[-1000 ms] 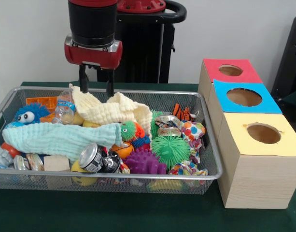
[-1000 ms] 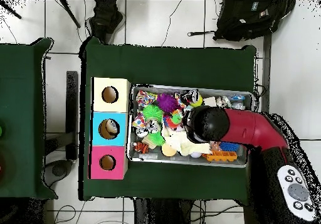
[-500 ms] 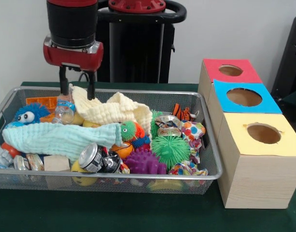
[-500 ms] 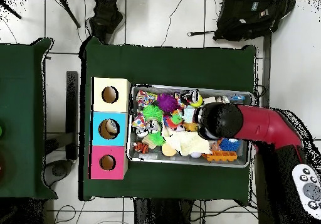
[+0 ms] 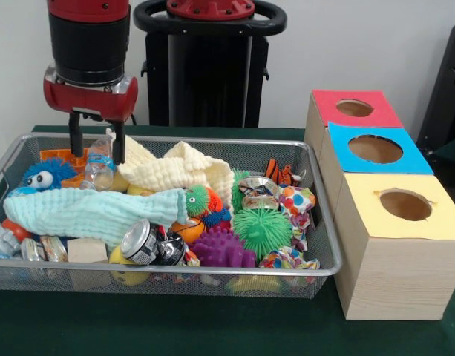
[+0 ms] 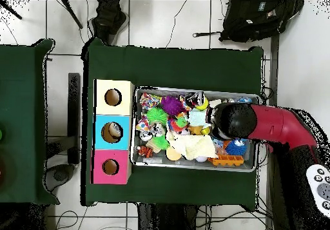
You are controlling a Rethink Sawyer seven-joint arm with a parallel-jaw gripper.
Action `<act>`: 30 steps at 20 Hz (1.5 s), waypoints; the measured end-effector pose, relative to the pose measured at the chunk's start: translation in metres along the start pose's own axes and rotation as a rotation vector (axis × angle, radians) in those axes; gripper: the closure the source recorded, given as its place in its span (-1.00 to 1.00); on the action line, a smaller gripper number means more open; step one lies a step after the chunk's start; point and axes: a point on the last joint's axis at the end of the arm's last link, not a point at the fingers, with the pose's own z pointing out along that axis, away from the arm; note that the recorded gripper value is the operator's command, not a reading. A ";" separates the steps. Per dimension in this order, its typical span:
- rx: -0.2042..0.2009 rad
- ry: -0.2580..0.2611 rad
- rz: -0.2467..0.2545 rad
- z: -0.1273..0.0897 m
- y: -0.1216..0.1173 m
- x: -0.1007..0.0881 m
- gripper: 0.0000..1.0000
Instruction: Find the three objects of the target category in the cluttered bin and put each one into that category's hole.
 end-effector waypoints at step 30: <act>-0.029 0.051 -0.048 0.051 0.006 0.014 -1.00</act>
